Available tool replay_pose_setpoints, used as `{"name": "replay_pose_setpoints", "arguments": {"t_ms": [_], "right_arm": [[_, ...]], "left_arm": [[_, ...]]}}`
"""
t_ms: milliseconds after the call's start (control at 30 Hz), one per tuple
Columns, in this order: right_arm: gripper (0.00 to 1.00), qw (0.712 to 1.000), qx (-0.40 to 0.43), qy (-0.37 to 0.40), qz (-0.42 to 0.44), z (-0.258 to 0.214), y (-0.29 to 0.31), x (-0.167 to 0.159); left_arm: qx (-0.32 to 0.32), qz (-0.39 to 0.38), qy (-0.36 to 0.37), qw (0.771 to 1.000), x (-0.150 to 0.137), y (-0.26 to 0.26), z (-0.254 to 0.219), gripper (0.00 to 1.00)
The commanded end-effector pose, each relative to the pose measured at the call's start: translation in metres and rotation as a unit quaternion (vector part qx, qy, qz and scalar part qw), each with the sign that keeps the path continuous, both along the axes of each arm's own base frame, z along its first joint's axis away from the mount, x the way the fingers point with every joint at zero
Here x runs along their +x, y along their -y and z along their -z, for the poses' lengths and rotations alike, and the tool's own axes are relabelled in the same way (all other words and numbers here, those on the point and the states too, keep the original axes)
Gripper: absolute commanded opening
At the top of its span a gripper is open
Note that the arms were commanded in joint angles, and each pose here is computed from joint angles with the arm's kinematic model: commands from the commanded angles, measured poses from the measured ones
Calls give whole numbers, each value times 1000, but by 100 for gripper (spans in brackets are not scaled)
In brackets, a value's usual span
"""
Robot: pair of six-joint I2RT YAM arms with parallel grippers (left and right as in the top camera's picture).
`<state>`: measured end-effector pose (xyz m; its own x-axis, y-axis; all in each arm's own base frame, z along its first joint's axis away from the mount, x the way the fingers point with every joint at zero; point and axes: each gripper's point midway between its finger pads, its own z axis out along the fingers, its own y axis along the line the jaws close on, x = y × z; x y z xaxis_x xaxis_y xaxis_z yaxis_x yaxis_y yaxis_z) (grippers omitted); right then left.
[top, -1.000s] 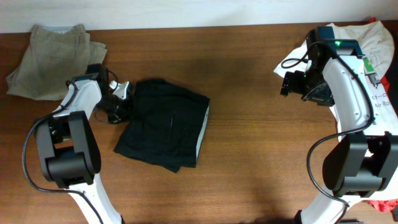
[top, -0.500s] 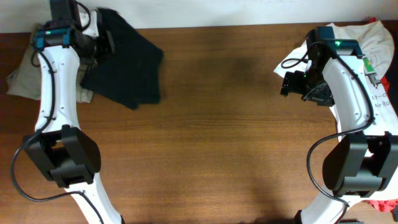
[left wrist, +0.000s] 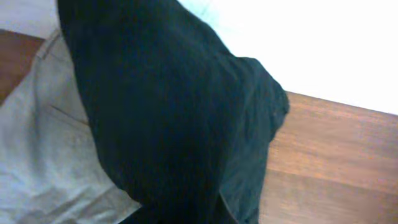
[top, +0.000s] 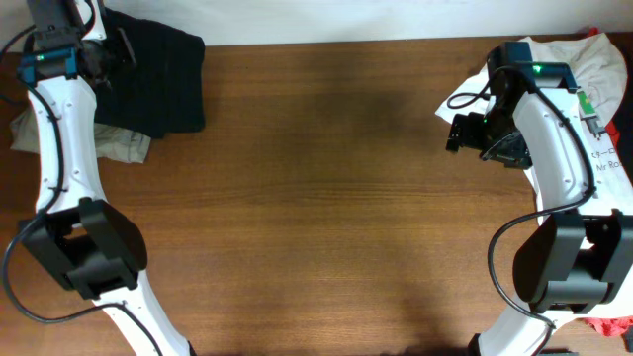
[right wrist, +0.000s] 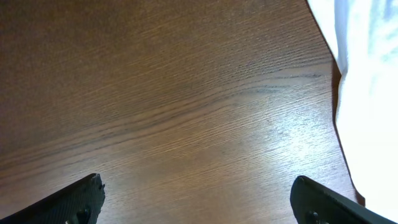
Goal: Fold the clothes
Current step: 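Carry the folded trousers with the left gripper onto the beige garment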
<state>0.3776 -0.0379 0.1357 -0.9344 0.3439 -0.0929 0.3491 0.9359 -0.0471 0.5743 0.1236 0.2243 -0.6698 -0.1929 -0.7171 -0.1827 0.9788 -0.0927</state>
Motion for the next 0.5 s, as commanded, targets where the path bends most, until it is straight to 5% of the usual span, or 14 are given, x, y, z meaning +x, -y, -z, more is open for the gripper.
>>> {"name": "replay_pose_setpoints", "arguments": {"t_ms": [0,267,467], "right_arm": [[99,1000,-10,5,0,-4,3,0],[99,1000,-10,5,0,-4,3,0],[99,1000,-10,5,0,-4,3,-1]], "left_arm": [[58,15,-2,998,14,-28,19,1],[131,-69,2,989,19,-108,39,4],[150,-97,4,984,18,-141,50,44]]}}
